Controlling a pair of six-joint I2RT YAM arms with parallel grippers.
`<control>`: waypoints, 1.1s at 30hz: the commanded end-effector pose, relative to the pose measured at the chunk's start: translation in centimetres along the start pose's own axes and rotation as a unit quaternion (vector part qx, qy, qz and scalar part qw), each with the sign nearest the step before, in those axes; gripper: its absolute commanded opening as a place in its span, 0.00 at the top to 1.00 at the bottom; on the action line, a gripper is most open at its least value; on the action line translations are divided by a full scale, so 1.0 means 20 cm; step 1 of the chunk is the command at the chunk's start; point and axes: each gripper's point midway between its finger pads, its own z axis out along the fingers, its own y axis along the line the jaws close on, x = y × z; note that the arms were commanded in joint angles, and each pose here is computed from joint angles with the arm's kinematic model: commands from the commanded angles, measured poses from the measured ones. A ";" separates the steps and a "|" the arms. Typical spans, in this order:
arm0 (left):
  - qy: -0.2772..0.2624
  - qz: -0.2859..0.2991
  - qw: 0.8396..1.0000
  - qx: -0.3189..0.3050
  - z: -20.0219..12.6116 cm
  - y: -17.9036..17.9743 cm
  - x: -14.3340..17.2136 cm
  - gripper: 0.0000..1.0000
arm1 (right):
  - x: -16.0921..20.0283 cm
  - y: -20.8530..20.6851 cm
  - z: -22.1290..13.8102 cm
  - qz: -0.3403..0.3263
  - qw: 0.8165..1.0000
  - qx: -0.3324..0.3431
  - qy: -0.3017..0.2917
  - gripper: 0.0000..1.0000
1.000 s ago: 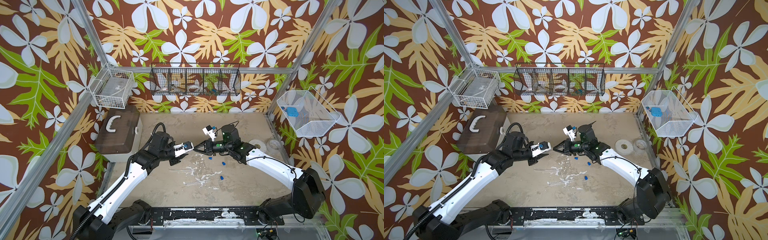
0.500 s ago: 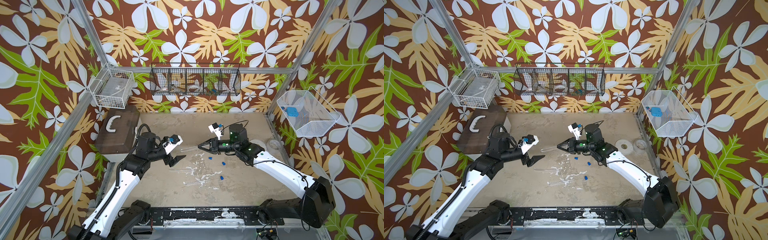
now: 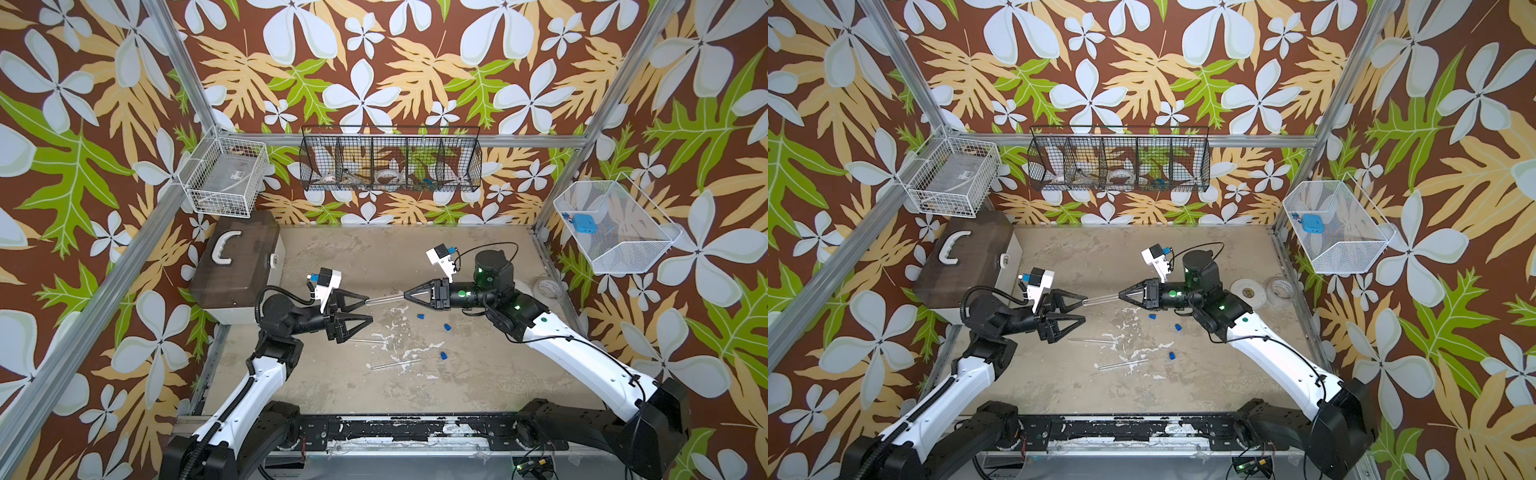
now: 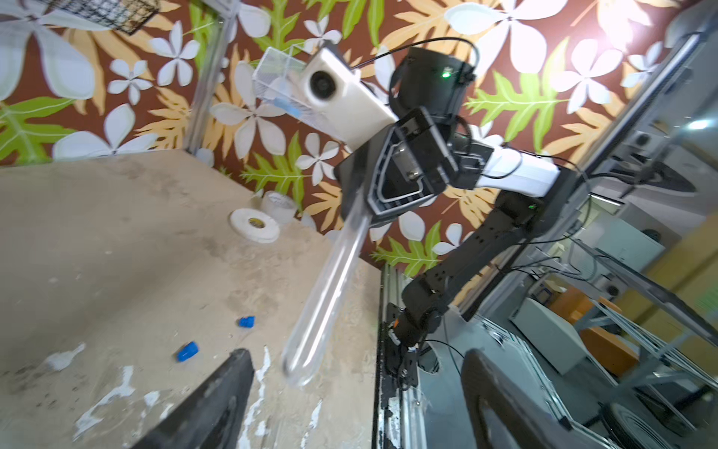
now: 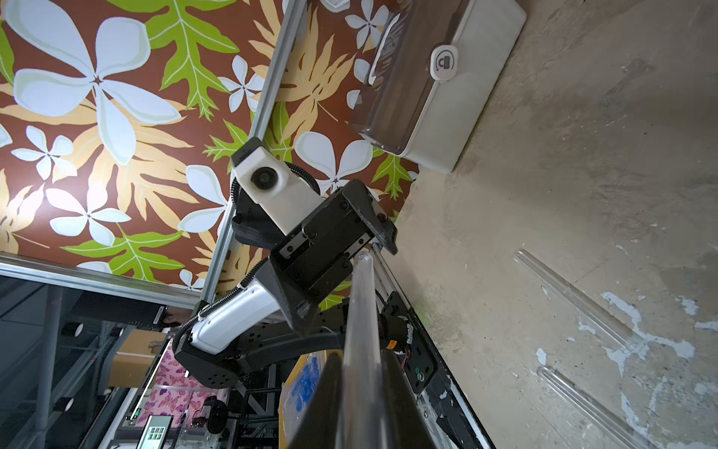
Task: Insert stoppers into test tubes
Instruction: Pick up the test tube at the center of the board.
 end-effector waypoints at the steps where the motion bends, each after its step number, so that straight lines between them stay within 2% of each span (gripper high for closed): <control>1: 0.001 0.016 0.999 0.032 0.00 -0.09 -0.04 0.14 | 0.03 0.11 0.02 -0.044 0.998 -0.032 0.013 0.84; 9: 0.011 0.022 0.999 0.039 0.00 -0.09 0.01 0.17 | 0.05 0.17 0.09 -0.054 0.996 -0.065 0.021 0.84; 21: 0.026 0.021 0.998 0.048 0.00 -0.10 0.05 0.39 | 0.10 0.16 0.21 -0.057 0.994 -0.066 0.060 0.85; 33: 0.041 0.018 0.998 0.034 0.00 -0.04 0.09 0.41 | 0.14 0.06 0.26 -0.042 0.995 -0.045 0.082 0.85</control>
